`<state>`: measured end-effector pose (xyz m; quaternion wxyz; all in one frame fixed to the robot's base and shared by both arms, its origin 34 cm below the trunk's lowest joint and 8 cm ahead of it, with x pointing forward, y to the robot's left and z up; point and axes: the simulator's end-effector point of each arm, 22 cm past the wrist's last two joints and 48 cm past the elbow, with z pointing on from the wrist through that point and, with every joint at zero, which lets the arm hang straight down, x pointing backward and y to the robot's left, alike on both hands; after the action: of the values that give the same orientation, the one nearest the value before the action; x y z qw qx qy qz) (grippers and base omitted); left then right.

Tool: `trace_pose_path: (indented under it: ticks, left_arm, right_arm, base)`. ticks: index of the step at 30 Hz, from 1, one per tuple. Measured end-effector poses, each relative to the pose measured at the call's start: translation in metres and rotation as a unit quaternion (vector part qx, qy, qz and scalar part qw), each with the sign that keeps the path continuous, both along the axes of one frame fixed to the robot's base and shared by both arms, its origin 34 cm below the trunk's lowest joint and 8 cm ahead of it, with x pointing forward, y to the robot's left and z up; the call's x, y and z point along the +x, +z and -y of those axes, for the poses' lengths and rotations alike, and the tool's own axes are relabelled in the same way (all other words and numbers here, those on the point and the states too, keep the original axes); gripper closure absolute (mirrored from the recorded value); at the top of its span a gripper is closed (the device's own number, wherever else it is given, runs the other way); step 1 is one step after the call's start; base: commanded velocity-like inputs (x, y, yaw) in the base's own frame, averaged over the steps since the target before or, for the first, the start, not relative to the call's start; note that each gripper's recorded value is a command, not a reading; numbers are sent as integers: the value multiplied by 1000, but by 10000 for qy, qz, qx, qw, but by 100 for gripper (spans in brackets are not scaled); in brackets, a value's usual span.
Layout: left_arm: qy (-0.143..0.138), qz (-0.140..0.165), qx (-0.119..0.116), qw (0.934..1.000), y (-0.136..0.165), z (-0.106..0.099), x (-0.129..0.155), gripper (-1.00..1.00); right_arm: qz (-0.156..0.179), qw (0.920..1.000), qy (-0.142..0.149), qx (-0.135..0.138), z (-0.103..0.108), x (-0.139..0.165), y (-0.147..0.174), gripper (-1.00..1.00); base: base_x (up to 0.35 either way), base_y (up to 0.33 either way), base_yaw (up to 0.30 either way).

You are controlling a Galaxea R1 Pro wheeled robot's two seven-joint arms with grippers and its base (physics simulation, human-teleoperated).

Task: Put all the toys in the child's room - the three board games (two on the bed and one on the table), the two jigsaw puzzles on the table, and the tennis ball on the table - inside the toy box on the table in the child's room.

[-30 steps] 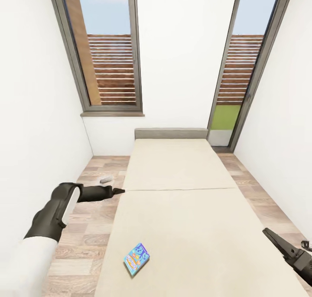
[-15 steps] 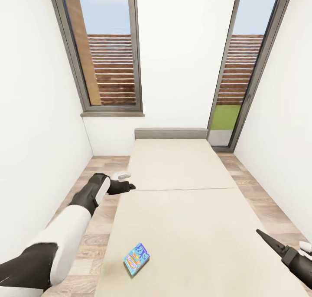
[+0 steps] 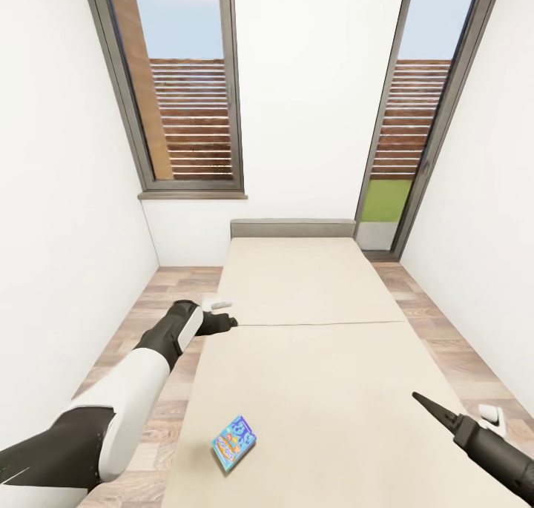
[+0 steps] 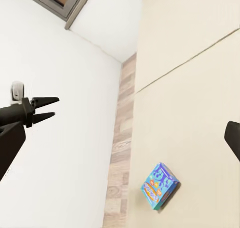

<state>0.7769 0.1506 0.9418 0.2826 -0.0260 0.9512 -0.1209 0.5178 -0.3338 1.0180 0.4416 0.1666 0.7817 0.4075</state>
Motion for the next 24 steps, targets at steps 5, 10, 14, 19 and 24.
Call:
trace_pose_path:
  ticks: [5,10,14,19,24]
  left_arm:
    - [-62,-6,-42,10000,0,13,-1,-100]
    - [-153,-30,-85,9998,-2,28,-4,-100]
    - [-193,-59,-83,9998,-6,33,-5,-100]
    - [-210,-96,-74,9997,-11,34,-6,-100]
    - [-175,-153,-72,9997,-17,29,-6,-100]
  right_arm:
    - [249,9992,230,213,-11,-2,14,-100]
    - [466,9971,425,417,-17,-6,26,-100]
    - [531,9964,448,488,-16,-7,30,-100]
    - [513,9964,436,518,-13,-9,28,-100]
    - [463,9965,434,538,-13,-9,25,-100]
  base:
    - [0,0,0]
    - [0,0,0]
    - [0,0,0]
    - [0,0,0]
    - [0,0,0]
